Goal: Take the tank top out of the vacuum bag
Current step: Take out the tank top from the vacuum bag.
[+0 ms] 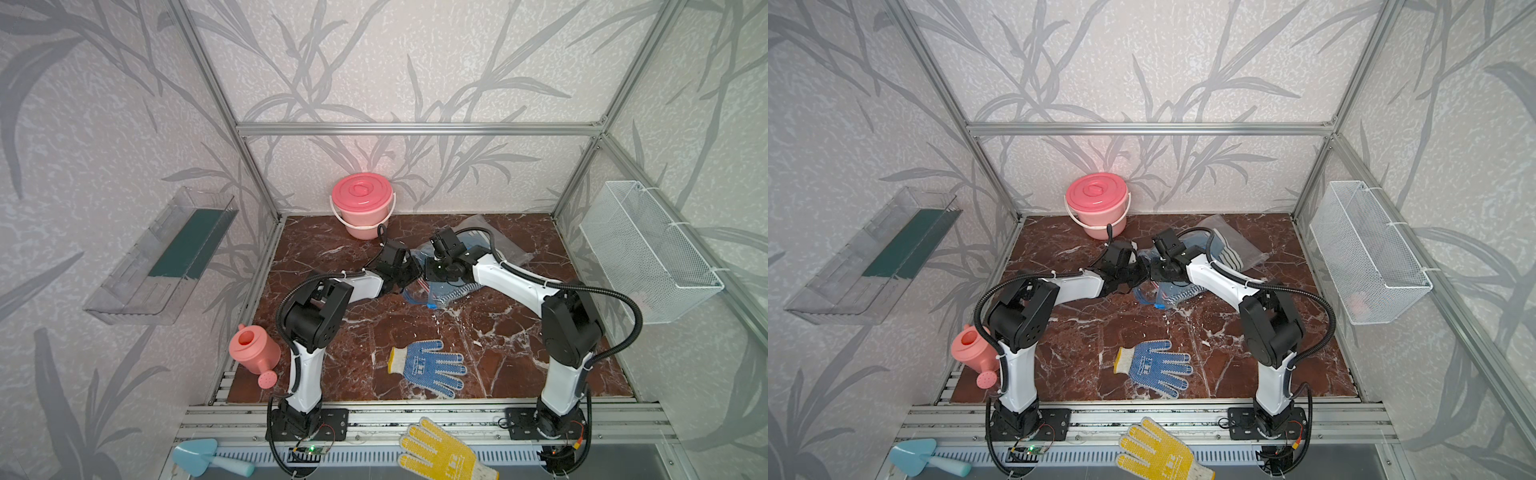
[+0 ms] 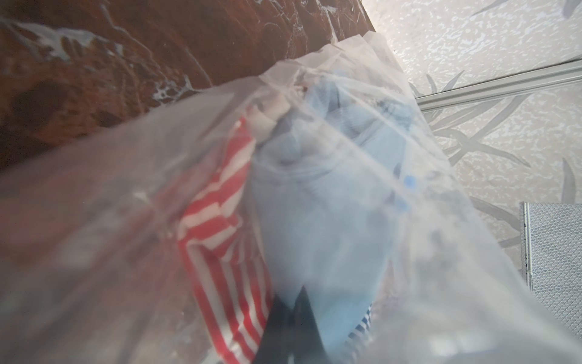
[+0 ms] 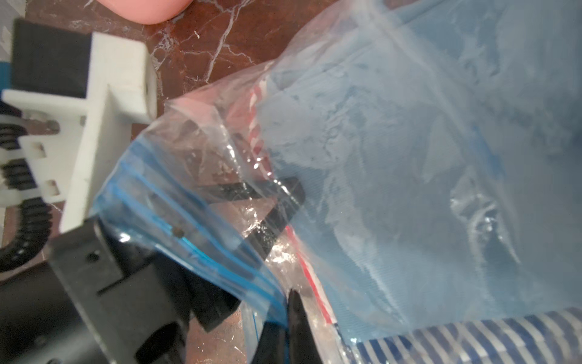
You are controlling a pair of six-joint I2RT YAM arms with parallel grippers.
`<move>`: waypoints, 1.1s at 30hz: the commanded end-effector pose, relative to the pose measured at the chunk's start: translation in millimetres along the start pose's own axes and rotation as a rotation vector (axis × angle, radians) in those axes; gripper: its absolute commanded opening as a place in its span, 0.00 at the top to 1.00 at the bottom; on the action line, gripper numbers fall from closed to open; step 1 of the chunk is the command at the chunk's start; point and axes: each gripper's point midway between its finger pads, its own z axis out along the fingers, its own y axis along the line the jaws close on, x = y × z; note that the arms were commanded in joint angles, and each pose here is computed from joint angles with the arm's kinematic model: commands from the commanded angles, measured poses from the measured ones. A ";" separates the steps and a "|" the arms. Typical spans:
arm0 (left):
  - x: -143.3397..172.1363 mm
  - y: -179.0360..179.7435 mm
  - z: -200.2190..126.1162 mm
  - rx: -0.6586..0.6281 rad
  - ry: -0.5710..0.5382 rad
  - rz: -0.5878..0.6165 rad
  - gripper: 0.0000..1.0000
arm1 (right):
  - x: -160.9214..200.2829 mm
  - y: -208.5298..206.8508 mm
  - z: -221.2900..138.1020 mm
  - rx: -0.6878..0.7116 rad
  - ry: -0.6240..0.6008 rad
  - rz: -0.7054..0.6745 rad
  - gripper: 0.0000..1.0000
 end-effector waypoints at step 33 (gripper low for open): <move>1.5 -7.9 -12.5 -0.043 -0.011 0.012 0.55 | -9.4 17.6 -3.6 -0.126 0.013 0.053 1.00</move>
